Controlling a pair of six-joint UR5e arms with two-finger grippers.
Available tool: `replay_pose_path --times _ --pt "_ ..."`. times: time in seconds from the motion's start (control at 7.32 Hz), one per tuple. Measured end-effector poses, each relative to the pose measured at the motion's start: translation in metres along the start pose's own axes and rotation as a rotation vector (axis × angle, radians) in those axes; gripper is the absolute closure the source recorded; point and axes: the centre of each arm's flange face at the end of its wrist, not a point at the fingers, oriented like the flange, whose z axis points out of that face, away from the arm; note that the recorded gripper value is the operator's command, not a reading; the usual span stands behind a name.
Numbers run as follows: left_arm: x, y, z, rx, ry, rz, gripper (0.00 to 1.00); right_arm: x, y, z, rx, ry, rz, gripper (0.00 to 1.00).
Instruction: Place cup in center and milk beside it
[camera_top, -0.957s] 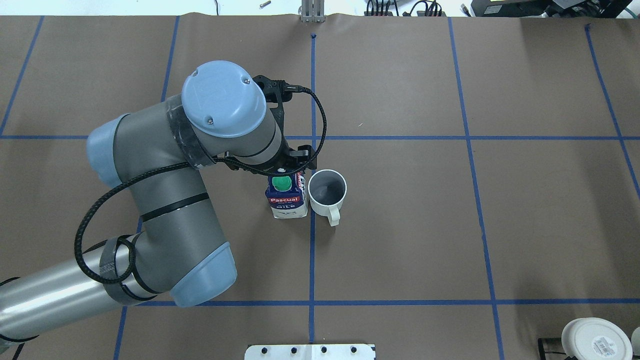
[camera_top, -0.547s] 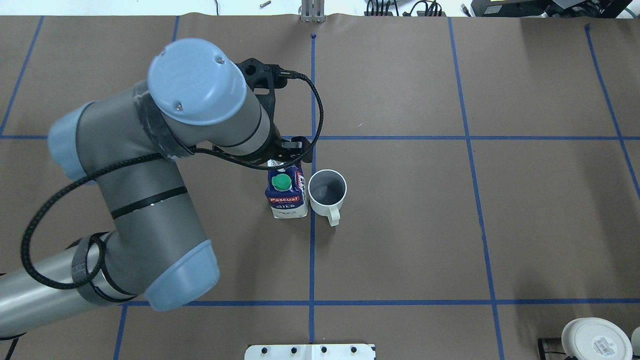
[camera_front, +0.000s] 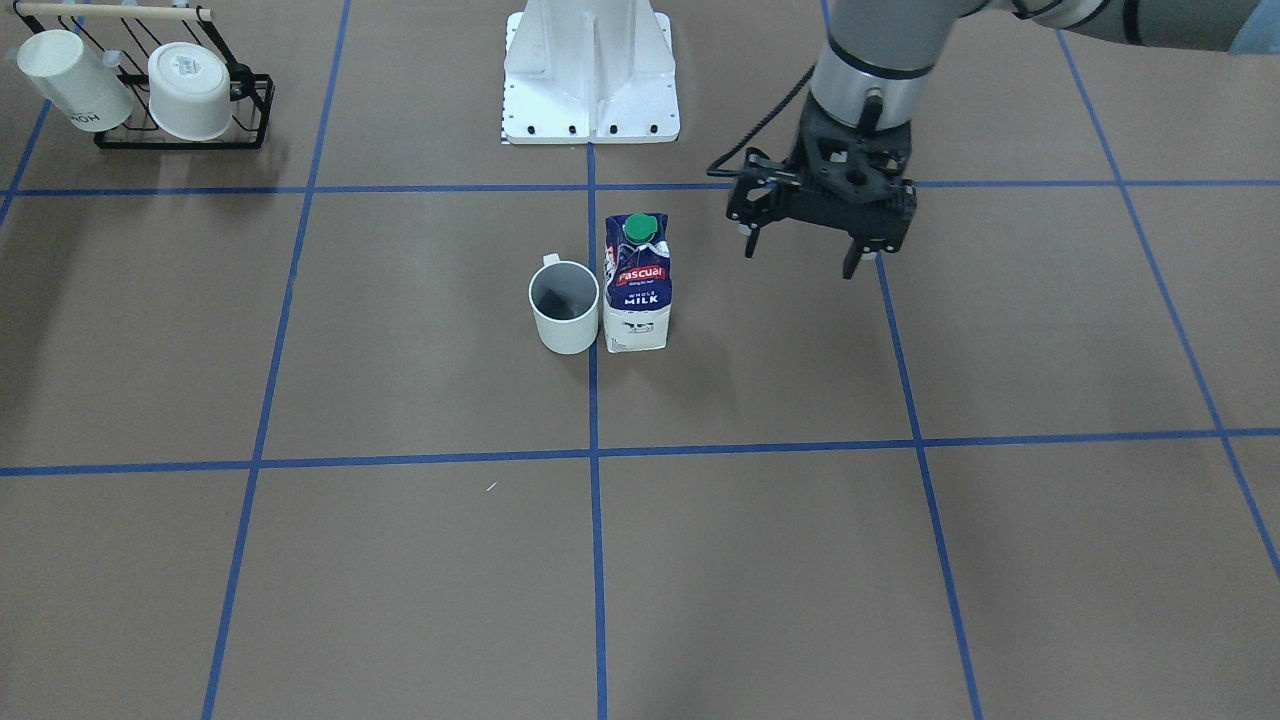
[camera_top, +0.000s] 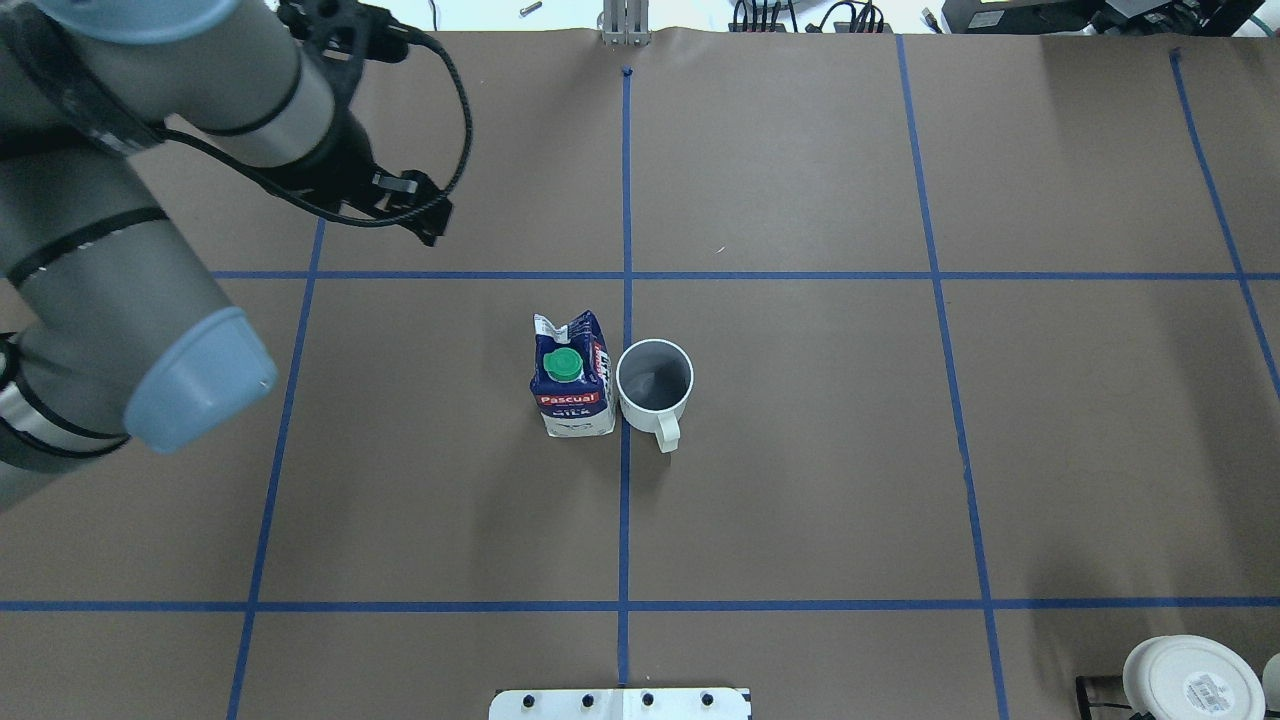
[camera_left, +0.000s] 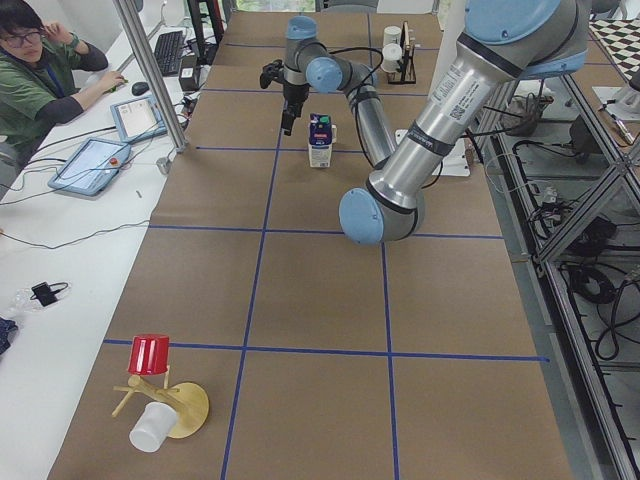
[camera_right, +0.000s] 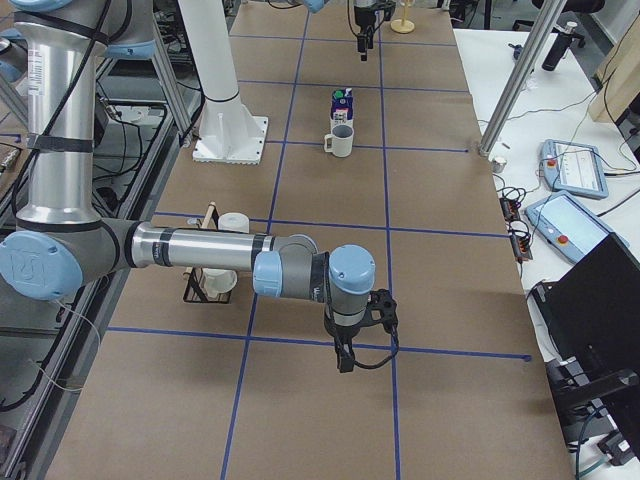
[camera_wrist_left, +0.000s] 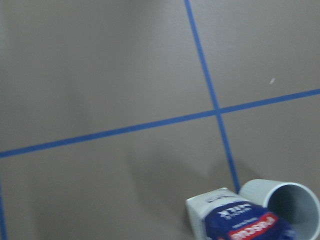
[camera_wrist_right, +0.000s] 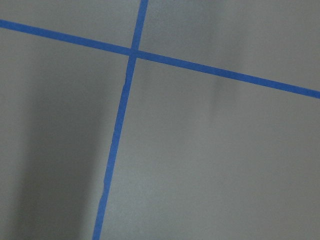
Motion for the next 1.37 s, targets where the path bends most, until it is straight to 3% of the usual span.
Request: replay_pose_path --times 0.27,0.55,0.96,1.37 --pt "-0.130 0.010 0.000 -0.048 -0.066 0.116 0.02 0.002 0.001 0.002 -0.004 -0.001 0.003 0.00" --pt "-0.289 0.041 -0.008 -0.126 -0.061 0.182 0.02 0.003 0.001 0.003 -0.005 0.000 0.003 0.00" --pt "-0.462 0.131 0.016 -0.227 -0.002 0.014 0.02 0.003 0.001 0.004 -0.004 0.001 0.002 0.00" --pt "-0.502 0.205 0.014 -0.241 -0.005 -0.078 0.02 0.003 0.002 0.004 -0.005 0.000 0.001 0.00"
